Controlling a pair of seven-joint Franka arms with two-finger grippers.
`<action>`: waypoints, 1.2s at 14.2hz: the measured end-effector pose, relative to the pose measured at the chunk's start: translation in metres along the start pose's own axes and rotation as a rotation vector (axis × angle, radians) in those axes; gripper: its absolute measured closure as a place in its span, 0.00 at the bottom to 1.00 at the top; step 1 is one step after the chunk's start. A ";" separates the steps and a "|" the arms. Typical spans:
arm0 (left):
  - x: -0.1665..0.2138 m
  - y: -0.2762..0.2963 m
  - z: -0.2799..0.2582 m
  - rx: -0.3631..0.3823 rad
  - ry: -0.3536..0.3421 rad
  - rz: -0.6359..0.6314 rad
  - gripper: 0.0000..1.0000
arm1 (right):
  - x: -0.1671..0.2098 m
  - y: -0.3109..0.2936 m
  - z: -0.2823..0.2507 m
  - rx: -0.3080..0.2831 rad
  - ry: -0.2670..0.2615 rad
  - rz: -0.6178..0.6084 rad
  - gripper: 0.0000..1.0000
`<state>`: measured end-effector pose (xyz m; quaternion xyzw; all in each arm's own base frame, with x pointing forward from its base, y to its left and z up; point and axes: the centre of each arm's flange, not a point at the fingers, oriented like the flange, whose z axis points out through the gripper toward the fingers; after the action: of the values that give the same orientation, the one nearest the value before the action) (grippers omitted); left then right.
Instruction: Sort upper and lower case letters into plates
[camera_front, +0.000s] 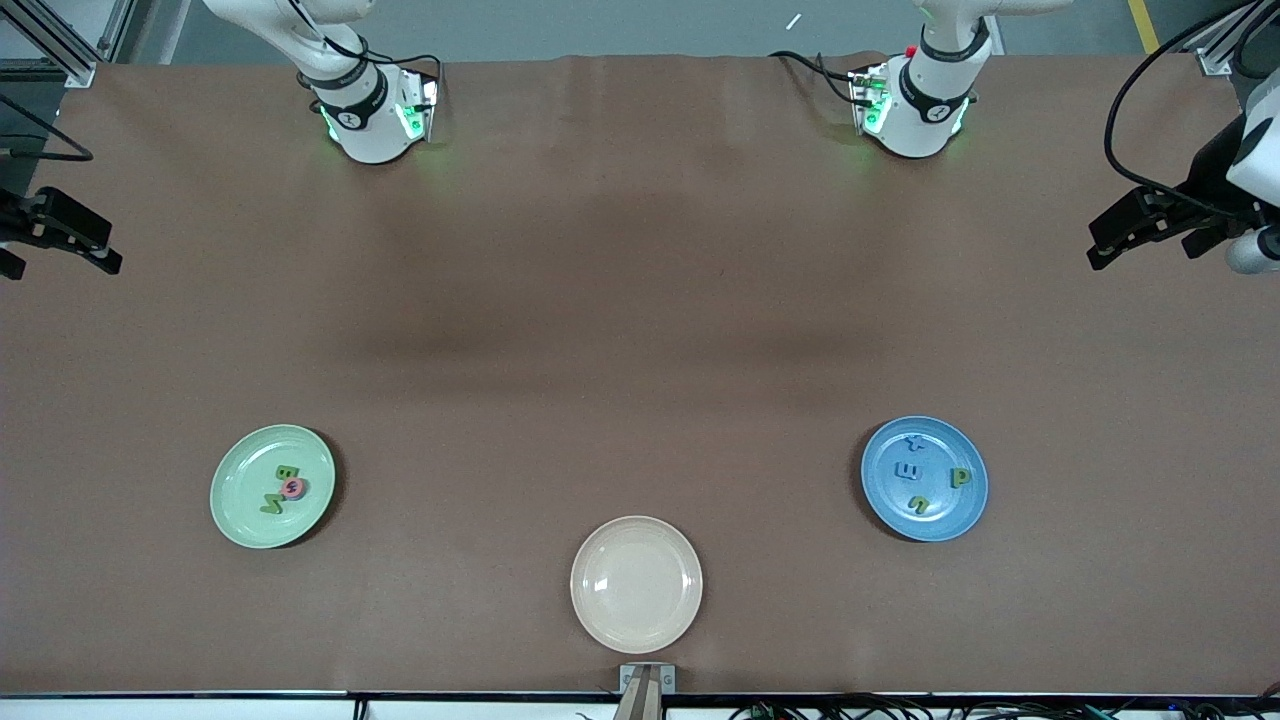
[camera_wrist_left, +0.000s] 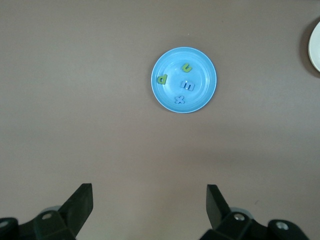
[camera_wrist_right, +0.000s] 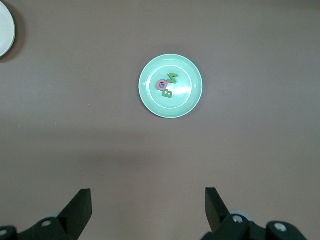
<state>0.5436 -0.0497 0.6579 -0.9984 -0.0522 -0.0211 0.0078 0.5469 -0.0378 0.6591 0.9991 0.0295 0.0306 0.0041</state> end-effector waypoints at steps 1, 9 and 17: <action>-0.002 0.000 0.000 -0.003 -0.002 0.001 0.00 | -0.001 0.004 -0.001 -0.001 0.001 0.002 0.00; -0.004 0.003 0.002 -0.008 -0.008 0.005 0.00 | -0.002 0.006 -0.002 -0.001 0.001 0.000 0.00; -0.003 0.002 0.003 -0.009 -0.009 0.003 0.00 | -0.003 0.008 0.000 0.000 -0.006 0.015 0.00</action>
<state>0.5405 -0.0518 0.6545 -0.9986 -0.0507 -0.0166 0.0032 0.5443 -0.0457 0.6588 0.9994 0.0218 0.0278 0.0039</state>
